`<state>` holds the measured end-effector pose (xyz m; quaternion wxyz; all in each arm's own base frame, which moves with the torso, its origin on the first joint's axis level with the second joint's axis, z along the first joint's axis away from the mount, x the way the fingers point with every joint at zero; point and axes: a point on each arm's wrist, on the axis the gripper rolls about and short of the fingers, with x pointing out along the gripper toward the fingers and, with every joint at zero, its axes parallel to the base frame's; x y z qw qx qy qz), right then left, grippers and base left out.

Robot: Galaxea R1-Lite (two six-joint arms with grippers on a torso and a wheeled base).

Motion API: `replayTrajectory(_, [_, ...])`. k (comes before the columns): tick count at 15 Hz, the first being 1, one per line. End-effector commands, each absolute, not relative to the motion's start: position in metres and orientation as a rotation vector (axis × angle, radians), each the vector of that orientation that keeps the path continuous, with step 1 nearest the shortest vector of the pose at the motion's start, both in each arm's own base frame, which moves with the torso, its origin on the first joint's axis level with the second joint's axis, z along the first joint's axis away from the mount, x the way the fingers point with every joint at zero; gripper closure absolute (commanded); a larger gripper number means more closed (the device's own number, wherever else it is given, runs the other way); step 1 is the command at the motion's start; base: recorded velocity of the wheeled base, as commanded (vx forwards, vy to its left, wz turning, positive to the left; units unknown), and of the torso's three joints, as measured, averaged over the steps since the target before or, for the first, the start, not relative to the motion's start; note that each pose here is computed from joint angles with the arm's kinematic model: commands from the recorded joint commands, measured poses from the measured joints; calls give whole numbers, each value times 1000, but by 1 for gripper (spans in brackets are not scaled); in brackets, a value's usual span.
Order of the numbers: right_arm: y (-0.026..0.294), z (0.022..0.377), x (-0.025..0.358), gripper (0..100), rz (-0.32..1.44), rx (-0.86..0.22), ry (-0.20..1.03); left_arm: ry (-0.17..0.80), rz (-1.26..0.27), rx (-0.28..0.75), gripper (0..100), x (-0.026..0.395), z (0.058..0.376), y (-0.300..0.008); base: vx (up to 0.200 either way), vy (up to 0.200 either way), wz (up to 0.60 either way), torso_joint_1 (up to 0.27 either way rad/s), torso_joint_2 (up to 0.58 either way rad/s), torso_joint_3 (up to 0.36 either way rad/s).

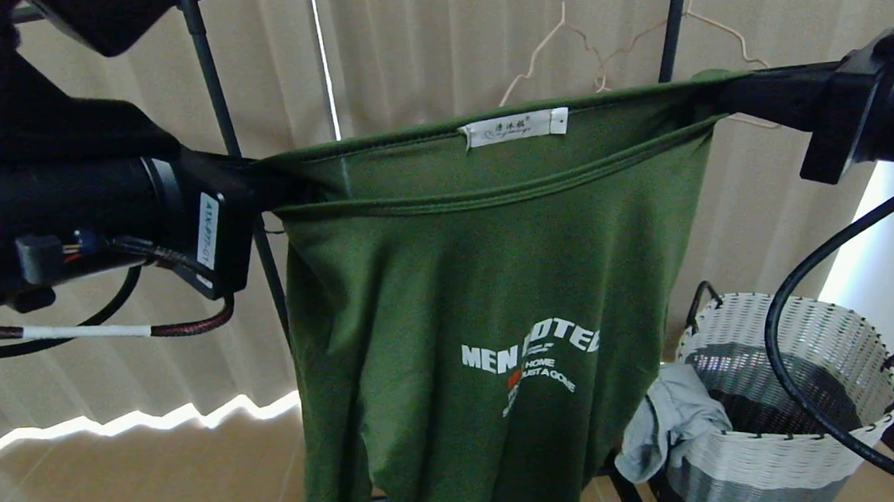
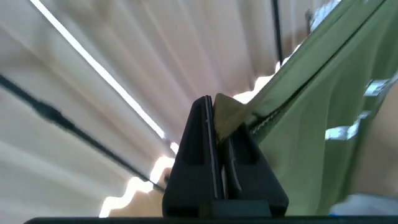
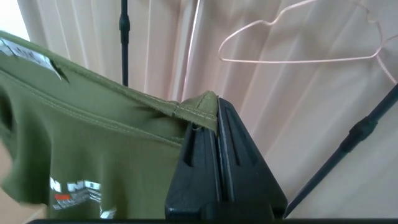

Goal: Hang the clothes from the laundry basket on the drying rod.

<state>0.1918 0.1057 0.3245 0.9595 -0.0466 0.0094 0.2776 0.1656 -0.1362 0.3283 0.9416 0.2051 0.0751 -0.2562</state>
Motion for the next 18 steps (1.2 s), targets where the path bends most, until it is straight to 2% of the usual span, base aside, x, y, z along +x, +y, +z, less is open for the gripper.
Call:
replayTrajectory(1, [106, 321, 192, 100, 562, -99, 30, 161, -508, 421, 100, 163, 325, -133, 0, 0, 0, 0, 0, 0])
replayTrajectory(4, [103, 319, 188, 100, 554, -101, 34, 159, -490, 411, 100, 168, 327, -133, 0, 0, 0, 0, 0, 0])
replayTrajectory(8, [84, 333, 151, 100, 556, -98, 9, 180, -434, 399, 100, 204, 321, -144, 0, 0, 0, 0, 0, 0])
replayTrajectory(10, [77, 325, 124, 100, 614, -104, 32, 162, -416, 385, 100, 230, 314, -158, 0, 0, 0, 0, 0, 0])
replayTrajectory(13, [80, 317, 110, 100, 684, -108, 36, 161, -414, 383, 100, 248, 312, -171, 0, 0, 0, 0, 0, 0])
replayTrajectory(16, [81, 311, 110, 100, 690, -112, 49, 155, -417, 381, 100, 251, 313, -174, 0, 0, 0, 0, 0, 0])
replayTrajectory(18, [82, 312, 116, 100, 665, -123, 52, 150, -418, 380, 100, 236, 318, -164, 0, 0, 0, 0, 0, 0])
